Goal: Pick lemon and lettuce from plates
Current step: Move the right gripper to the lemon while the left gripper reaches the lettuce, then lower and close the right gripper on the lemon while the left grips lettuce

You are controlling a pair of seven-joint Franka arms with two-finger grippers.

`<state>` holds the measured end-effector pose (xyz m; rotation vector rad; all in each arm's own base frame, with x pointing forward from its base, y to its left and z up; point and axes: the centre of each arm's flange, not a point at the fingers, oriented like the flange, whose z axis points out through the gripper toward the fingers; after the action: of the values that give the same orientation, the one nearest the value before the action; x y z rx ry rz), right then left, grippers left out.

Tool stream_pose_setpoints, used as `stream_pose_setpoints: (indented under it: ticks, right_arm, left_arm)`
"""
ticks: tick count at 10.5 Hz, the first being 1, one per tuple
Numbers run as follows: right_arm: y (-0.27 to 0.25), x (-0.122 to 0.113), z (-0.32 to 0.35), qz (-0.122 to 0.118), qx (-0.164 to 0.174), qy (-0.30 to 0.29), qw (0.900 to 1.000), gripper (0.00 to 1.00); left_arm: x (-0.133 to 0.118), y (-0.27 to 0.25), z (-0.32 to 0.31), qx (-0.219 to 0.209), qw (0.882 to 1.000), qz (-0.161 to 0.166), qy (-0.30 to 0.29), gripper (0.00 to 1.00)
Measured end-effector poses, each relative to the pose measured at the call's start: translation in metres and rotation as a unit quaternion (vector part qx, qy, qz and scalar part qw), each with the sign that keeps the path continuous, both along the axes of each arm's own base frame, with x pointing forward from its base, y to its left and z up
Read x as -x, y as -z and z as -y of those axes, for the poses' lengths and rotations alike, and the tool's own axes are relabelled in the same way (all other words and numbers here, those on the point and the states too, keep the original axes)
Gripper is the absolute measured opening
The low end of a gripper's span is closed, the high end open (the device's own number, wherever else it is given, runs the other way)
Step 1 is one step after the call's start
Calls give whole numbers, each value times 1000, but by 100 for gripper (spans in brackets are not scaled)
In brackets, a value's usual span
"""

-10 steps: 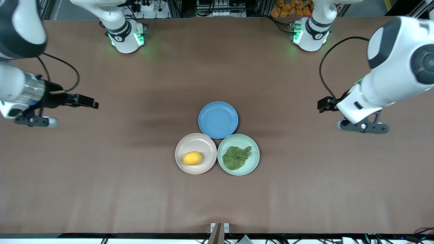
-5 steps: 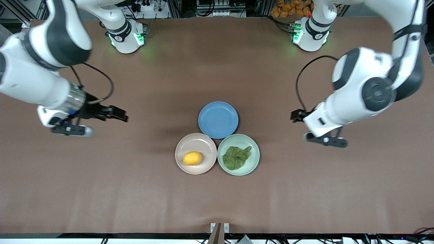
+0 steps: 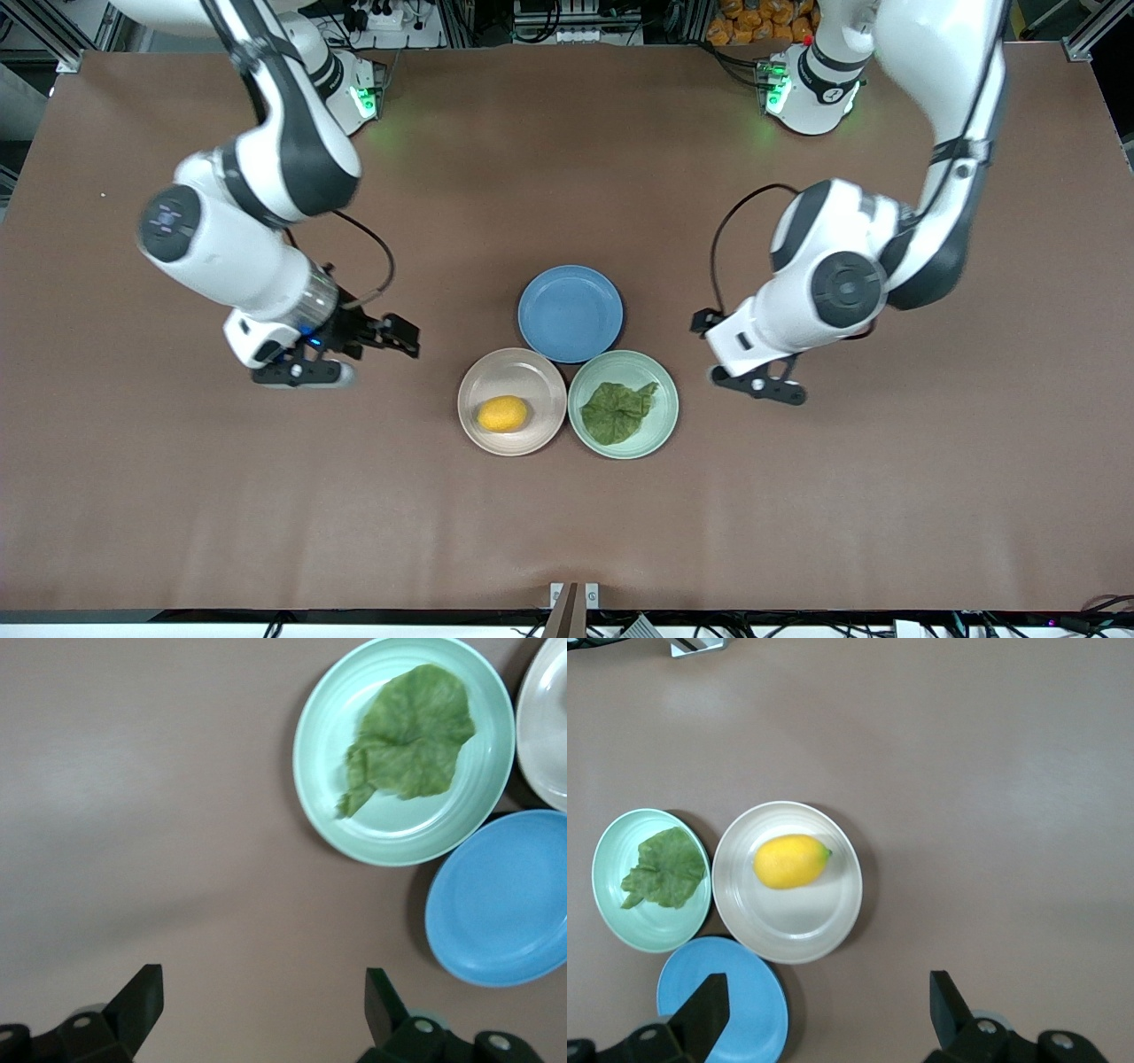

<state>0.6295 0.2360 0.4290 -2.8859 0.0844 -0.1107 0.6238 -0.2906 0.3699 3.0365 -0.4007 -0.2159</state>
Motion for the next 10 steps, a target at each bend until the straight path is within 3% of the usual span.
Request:
stream_pose_setpoints:
  ticks: [3, 6, 10]
  right_arm:
    - [64, -9, -39, 40, 39, -5, 998, 100]
    - [105, -22, -66, 44, 67, 27, 996, 100]
    - [164, -36, -96, 65, 50, 82, 993, 100]
  left_arm:
    - [1, 53, 45, 16, 999, 25, 13, 100]
    - [4, 89, 80, 39, 997, 63, 26, 100]
    - [-1, 120, 85, 51, 995, 82, 22, 100]
